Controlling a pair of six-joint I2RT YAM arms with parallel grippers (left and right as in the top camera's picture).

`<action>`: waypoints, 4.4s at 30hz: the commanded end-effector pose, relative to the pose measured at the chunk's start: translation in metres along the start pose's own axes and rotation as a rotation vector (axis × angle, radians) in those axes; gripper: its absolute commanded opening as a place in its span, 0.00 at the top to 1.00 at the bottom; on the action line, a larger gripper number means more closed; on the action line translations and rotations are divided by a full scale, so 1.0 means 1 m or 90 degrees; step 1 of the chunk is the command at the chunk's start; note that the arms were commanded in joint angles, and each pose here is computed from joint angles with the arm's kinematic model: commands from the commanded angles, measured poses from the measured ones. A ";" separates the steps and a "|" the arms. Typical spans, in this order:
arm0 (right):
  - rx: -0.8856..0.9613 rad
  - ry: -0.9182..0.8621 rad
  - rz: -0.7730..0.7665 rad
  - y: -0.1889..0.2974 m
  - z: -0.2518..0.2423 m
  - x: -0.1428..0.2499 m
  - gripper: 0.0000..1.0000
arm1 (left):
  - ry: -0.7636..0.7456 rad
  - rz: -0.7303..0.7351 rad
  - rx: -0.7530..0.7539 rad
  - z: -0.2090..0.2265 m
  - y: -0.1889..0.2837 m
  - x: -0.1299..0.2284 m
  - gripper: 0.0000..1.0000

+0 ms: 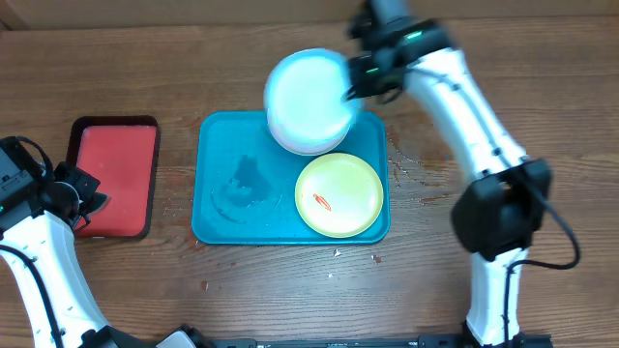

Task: Clean dirty plates on tray and stack at the side
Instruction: 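Lift the light blue plate with the right gripper toward the right, then lower the light blue plate onto the table right of the tray, then move the right gripper to the white plate rim and grasp it, then drag the white plate leftward across the teal tray with the right gripper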

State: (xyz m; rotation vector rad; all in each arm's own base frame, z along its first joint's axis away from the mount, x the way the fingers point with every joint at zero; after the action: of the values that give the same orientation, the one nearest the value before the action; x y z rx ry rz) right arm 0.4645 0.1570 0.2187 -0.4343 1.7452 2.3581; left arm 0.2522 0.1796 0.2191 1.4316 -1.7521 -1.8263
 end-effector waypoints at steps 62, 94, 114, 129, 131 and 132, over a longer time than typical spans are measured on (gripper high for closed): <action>0.069 -0.003 -0.143 -0.044 -0.014 -0.018 0.40 | 0.010 -0.011 0.013 -0.002 0.004 -0.004 0.96; 0.124 0.056 -0.063 -0.129 0.010 0.023 0.58 | 0.010 -0.008 0.017 -0.003 0.004 -0.003 0.96; -0.001 0.097 -0.007 -0.111 0.069 0.033 0.96 | 0.010 -0.008 0.017 -0.003 0.003 -0.004 0.96; -0.023 0.026 0.086 -0.118 0.130 0.088 0.96 | 0.010 -0.008 0.026 -0.004 0.003 -0.004 0.96; -0.016 0.029 0.100 -0.123 0.129 0.096 0.96 | 0.009 -0.003 0.043 -0.007 0.004 -0.003 0.96; -0.012 0.026 0.107 -0.126 0.127 0.100 0.96 | 0.004 -0.001 0.052 -0.008 0.004 -0.003 0.96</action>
State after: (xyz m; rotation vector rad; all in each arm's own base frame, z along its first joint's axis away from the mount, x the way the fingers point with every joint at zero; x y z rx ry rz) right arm 0.4000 0.3108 0.1131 -0.4250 1.8457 2.4920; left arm 0.2545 0.1779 0.2198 1.4391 -1.7852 -1.8083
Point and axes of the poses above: each gripper's point midway between its finger pads, its own y axis back along the fingers, its own z axis along the line the jaws close on, x = y × z, the point moved 7 cm from there along y, back along the fingers, and after that the axes turned 7 degrees about -y, right-handed, at the moved point
